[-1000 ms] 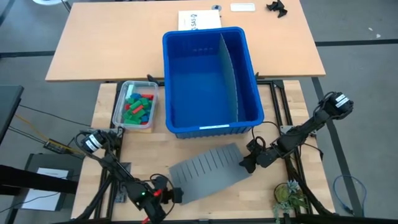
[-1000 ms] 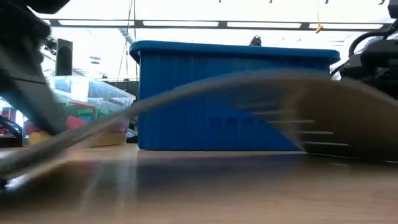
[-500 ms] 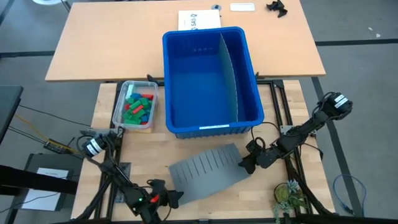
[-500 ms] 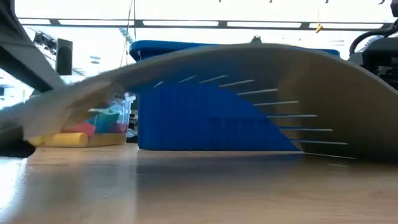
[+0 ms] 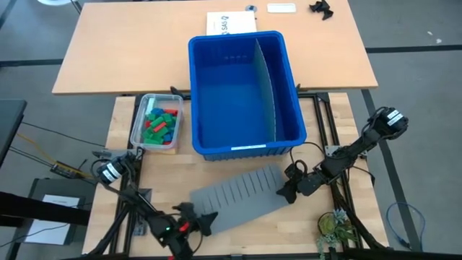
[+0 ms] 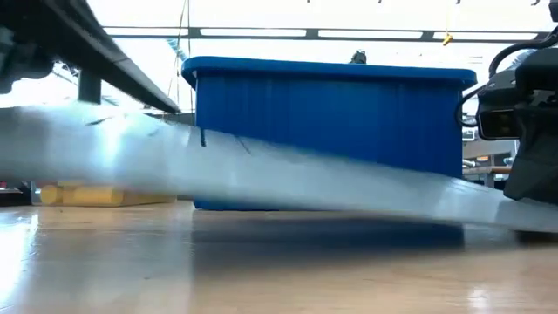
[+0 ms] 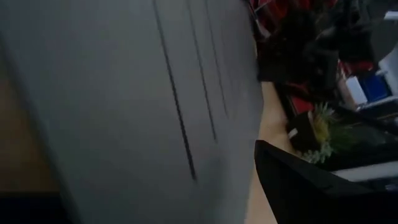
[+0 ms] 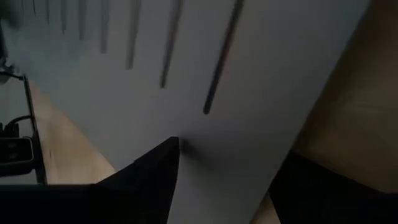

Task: Sort blocks
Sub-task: Assemble the blue bin using bin divider

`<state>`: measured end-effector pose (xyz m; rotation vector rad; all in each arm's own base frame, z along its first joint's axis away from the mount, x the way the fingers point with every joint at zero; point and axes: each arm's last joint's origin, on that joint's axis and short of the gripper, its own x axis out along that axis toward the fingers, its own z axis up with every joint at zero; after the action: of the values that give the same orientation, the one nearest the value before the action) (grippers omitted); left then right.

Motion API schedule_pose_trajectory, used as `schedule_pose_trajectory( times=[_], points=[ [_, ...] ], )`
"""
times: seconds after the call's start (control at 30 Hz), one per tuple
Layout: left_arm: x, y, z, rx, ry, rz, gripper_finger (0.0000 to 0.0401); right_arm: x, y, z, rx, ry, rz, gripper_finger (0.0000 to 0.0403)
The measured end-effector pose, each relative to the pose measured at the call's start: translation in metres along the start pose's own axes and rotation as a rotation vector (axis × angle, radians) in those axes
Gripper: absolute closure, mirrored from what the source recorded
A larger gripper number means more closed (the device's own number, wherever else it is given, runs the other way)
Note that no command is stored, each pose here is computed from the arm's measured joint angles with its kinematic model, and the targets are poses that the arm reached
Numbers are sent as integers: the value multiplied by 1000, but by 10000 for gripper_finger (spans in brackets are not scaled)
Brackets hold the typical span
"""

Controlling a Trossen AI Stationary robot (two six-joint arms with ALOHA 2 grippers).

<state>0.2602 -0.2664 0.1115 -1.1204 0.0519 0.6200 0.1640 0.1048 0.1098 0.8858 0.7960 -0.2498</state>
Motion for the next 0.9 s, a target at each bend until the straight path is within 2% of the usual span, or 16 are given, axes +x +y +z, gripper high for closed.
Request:
schedule_pose_trajectory(
  times=[0.1,0.2,0.27,0.47,0.6,0.7,0.9],
  points=[
    [4,-5,-1,23,28,-4,186,0,0,0,-21,-1,6,177],
    [9,-10,-2,82,94,4,212,0,1,0,-58,-1,12,177],
    [11,-14,-2,94,115,-6,245,-1,1,-1,-78,-2,18,177],
    [8,-17,-5,151,139,-29,377,-12,8,-3,-140,13,92,176],
    [1,-25,-9,226,140,-100,375,-26,20,-5,-195,15,190,176],
    [-5,-35,-10,280,153,-162,369,-41,37,-5,-234,-6,313,176],
    [-18,-59,0,418,103,-252,383,-71,63,-3,-335,-36,454,176]
  ],
)
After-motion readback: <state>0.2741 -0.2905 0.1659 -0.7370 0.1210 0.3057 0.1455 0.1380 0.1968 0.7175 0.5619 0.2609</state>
